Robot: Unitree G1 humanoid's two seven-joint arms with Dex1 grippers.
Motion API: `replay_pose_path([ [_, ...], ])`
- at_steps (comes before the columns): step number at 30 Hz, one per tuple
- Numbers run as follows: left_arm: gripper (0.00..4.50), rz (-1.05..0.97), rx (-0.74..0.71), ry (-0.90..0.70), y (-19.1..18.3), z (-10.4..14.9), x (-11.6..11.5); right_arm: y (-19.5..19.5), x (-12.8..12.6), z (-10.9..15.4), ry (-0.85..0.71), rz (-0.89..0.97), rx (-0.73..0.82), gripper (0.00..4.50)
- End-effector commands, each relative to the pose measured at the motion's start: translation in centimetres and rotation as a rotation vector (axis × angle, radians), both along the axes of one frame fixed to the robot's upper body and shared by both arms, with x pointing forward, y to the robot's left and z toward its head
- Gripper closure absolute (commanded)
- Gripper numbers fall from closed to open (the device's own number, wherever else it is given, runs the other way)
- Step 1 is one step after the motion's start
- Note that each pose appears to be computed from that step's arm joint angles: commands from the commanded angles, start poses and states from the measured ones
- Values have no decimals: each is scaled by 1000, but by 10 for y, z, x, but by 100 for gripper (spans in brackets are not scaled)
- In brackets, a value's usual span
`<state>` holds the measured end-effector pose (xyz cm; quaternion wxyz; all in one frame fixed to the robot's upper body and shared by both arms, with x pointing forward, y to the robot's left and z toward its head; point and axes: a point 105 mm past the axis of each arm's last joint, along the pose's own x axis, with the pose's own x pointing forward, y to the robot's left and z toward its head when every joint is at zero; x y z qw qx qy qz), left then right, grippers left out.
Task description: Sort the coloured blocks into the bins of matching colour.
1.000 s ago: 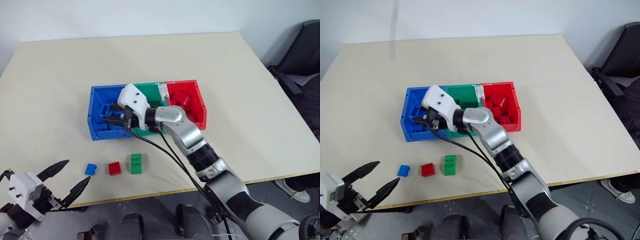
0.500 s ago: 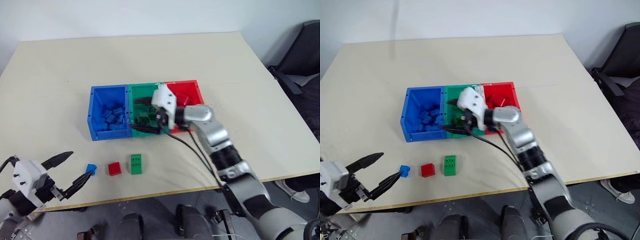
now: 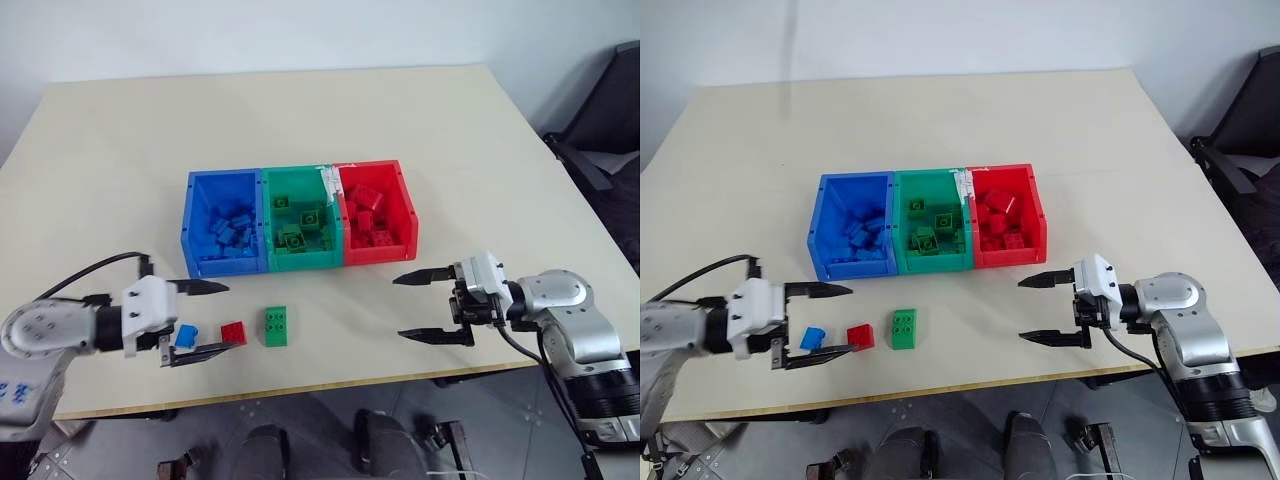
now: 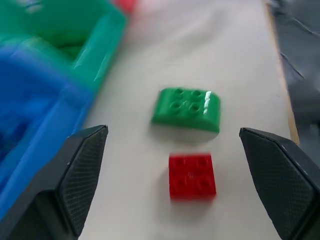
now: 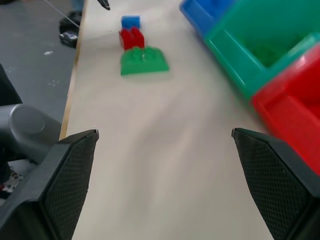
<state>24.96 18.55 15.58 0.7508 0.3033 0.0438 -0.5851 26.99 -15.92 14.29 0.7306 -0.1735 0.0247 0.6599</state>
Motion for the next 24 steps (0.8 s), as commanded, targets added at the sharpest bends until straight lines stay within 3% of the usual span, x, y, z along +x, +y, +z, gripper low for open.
replay_pose_path([
  [1, 0, -147, 104, -12, -15, -5, 12, -5, -10, 8, -21, 11, -18, 4],
  [9, 0, -435, 294, -29, -46, -5, 38, -8, -22, 8, -15, -39, -15, 4],
  [15, 0, -578, 444, -29, -48, -16, 44, -6, -25, 9, -9, -47, -16, 4],
  [24, 0, -671, 443, -76, -74, -23, 51, 0, -24, 9, -9, -37, -10, 4],
])
